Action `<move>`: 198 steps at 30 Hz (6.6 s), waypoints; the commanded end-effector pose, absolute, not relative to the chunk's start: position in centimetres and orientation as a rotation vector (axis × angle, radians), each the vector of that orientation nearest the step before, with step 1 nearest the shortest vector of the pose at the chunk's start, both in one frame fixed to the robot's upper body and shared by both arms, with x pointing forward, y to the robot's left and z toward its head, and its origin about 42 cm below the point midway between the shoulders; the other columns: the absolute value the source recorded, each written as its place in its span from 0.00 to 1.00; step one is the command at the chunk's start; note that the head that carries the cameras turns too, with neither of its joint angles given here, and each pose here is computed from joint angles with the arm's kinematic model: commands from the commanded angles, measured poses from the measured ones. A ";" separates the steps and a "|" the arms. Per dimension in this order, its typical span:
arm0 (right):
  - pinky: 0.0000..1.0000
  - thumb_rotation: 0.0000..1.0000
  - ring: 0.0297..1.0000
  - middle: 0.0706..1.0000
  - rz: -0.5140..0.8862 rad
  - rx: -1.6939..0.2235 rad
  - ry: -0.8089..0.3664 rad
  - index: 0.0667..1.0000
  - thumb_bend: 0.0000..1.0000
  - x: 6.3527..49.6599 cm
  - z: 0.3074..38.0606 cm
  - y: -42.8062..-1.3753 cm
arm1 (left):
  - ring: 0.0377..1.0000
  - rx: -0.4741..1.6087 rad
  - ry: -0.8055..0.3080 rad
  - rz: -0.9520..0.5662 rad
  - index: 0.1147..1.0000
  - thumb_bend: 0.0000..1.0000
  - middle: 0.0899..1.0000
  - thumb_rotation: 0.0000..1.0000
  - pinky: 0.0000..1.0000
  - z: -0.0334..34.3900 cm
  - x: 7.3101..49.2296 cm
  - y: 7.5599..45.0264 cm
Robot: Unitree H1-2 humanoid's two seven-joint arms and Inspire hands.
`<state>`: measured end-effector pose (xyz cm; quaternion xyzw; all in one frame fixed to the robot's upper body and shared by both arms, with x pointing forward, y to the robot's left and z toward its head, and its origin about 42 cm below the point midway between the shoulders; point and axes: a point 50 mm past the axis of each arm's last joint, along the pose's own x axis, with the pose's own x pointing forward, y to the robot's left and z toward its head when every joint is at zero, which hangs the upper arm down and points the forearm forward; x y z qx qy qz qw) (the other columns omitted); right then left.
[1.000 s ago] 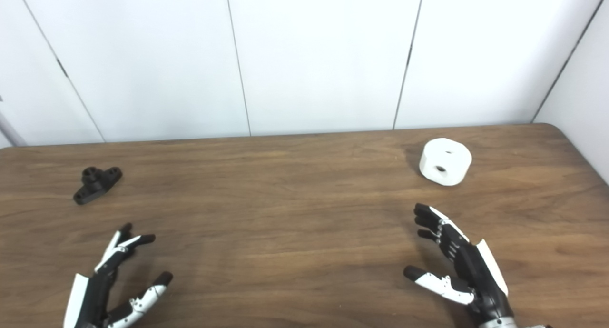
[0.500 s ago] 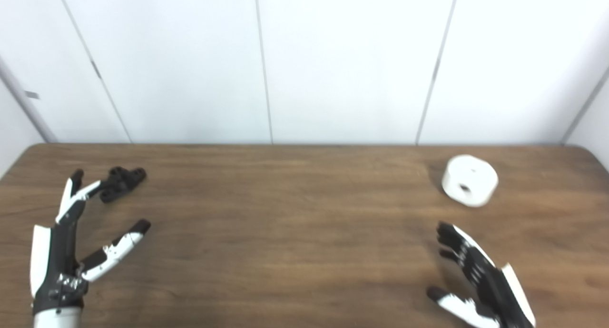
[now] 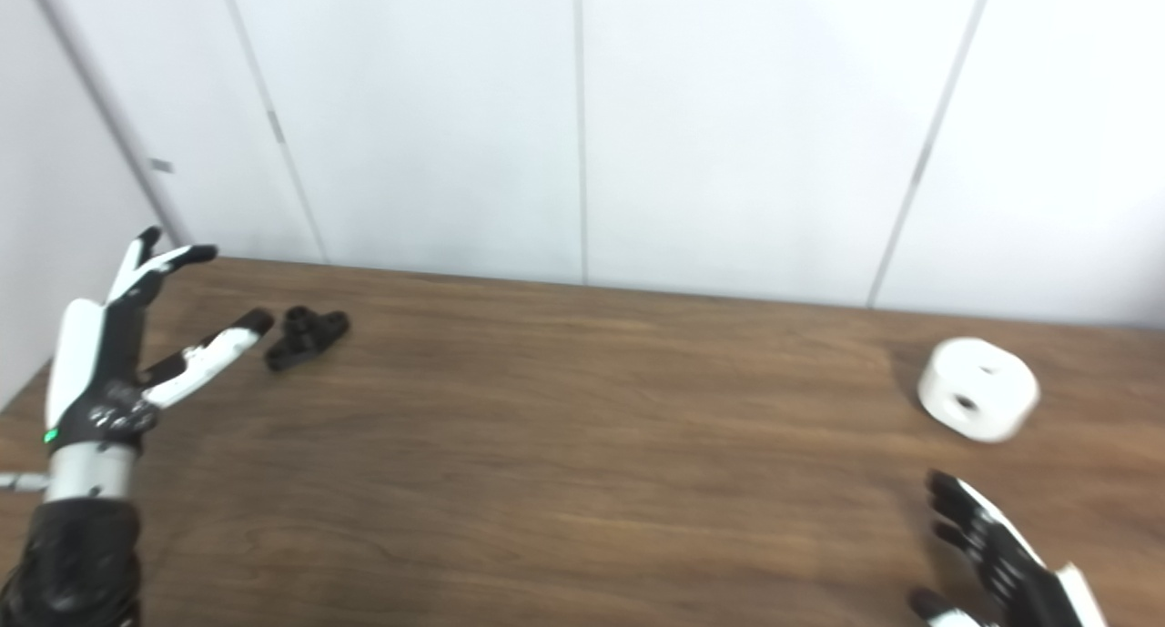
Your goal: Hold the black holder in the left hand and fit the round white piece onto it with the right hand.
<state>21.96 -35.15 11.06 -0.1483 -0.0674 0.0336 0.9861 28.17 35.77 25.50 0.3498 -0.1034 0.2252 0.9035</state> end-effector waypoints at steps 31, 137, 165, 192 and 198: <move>0.89 0.62 0.92 0.91 0.032 -0.265 -0.076 0.90 0.65 21.2 7.7 -36.6 | 1.00 0.800 -0.013 0.499 0.82 0.94 1.00 0.37 1.00 24.8 35.3 38.6; 0.50 0.65 0.70 0.74 0.006 -0.220 -0.062 0.69 1.00 17.4 8.8 -35.7 | 1.00 1.108 0.256 0.357 0.41 0.52 0.92 0.04 1.00 15.1 43.5 38.3; 0.52 0.67 0.70 0.74 -0.027 -0.240 -0.105 0.71 1.00 18.3 9.5 -35.0 | 1.00 0.896 0.035 0.164 0.41 0.52 0.92 0.04 1.00 13.5 36.8 30.9; 1.00 0.06 1.00 1.00 -0.030 -0.243 -0.144 1.00 0.40 18.8 11.3 -32.4 | 1.00 0.688 -0.127 -0.072 0.41 0.52 0.93 0.04 1.00 14.1 29.2 21.9; 1.00 0.09 1.00 0.99 -0.049 -0.260 -0.162 1.00 0.48 19.2 11.9 -32.4 | 1.00 0.749 -0.153 -0.114 0.41 0.52 0.93 0.04 1.00 14.1 28.9 21.4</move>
